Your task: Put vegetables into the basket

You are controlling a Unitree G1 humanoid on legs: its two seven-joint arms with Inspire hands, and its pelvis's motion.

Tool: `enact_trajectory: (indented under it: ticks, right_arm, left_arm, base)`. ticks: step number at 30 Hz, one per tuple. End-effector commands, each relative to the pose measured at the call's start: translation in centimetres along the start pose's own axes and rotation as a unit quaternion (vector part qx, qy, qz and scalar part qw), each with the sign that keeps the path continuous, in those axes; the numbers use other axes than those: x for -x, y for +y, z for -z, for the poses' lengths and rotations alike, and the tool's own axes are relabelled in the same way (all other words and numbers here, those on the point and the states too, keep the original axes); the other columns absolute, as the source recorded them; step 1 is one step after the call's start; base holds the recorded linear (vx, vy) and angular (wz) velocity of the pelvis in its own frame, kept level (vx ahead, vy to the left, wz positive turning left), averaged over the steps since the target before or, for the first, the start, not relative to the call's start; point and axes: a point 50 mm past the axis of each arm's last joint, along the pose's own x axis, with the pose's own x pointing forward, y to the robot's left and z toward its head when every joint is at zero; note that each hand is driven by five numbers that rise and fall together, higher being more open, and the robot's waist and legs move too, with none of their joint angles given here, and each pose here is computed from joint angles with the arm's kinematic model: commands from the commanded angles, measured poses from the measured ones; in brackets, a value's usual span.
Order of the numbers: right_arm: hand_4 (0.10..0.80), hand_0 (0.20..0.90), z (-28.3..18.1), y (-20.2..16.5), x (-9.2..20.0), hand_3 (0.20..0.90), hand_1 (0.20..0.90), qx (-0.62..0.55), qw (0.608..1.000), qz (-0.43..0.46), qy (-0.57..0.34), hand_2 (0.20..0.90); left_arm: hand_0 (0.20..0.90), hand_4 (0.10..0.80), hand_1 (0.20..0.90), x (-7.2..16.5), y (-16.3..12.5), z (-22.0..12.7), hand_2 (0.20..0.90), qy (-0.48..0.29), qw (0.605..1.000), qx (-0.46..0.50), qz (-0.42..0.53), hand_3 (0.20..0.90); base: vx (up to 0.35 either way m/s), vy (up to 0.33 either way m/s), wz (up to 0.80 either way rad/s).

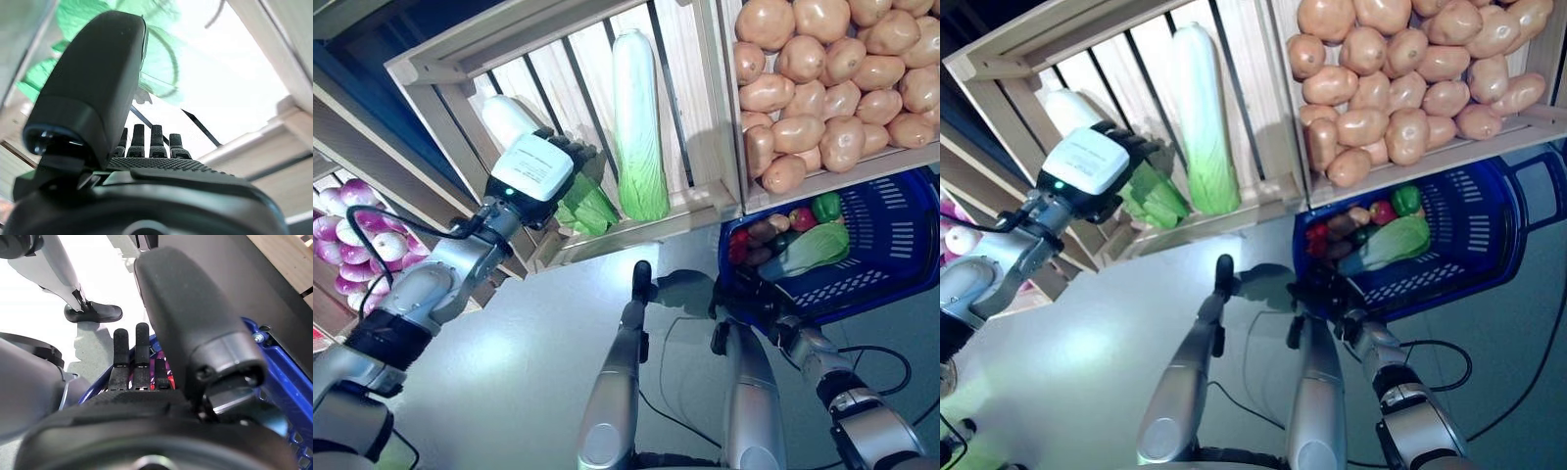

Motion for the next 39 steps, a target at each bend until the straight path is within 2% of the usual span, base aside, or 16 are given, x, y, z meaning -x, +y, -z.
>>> enact_trajectory:
  ticks: [1, 6, 13, 19, 22, 29, 39]
  right_arm:
    - [0.800, 0.900, 2.5, 0.5, 0.6, 0.900, 0.900, -0.038, 0.999, -0.015, 0.022, 0.900]
    - [0.800, 0.900, 2.4, 0.2, 0.7, 0.900, 0.900, -0.036, 0.999, -0.014, 0.023, 0.900]
    - [0.800, 0.900, 1.7, 1.0, 0.2, 0.900, 0.900, -0.039, 0.999, -0.026, 0.017, 0.900]
    - [0.800, 0.900, 0.8, 1.2, -0.2, 0.900, 0.900, -0.043, 0.999, -0.025, 0.007, 0.900]
    - [0.800, 0.900, 0.8, 1.2, -0.2, 0.900, 0.900, -0.042, 0.999, -0.025, 0.005, 0.900]
    - [0.800, 0.900, 0.5, 2.0, -0.5, 0.900, 0.900, -0.050, 0.998, -0.031, -0.004, 0.900]
    - [0.800, 0.900, -0.5, 3.5, -1.0, 0.900, 0.900, -0.043, 0.997, -0.054, -0.021, 0.900]
  left_arm:
    - [0.900, 0.800, 0.900, 0.4, 3.1, 1.8, 0.900, 0.012, 0.999, -0.020, -0.028, 0.900]
    - [0.900, 0.800, 0.900, 0.6, 2.9, 1.6, 0.900, 0.012, 0.998, -0.033, -0.055, 0.900]
    - [0.900, 0.800, 0.900, -0.4, 2.5, 1.8, 0.900, 0.017, 0.994, -0.049, -0.101, 0.900]
    - [0.900, 0.800, 0.900, -0.7, -0.1, 2.2, 0.900, 0.022, 0.996, -0.047, -0.072, 0.900]
    - [0.900, 0.800, 0.900, -0.4, -1.3, 2.7, 0.900, 0.052, 0.992, -0.060, -0.096, 0.900]
    - [0.900, 0.800, 0.900, -0.1, -4.0, 2.1, 0.900, 0.062, 0.980, -0.077, -0.174, 0.900]
    - [0.900, 0.800, 0.900, -0.3, -7.1, 0.9, 0.900, 0.090, 0.977, -0.090, -0.172, 0.900]
  base:
    - [0.000, 0.000, 0.00]
    - [0.000, 0.000, 0.00]
    - [0.000, 0.000, 0.00]
    - [0.000, 0.000, 0.00]
    - [-0.004, 0.000, -0.01]
    - [0.000, 0.000, 0.00]
    - [0.001, 0.033, -0.05]
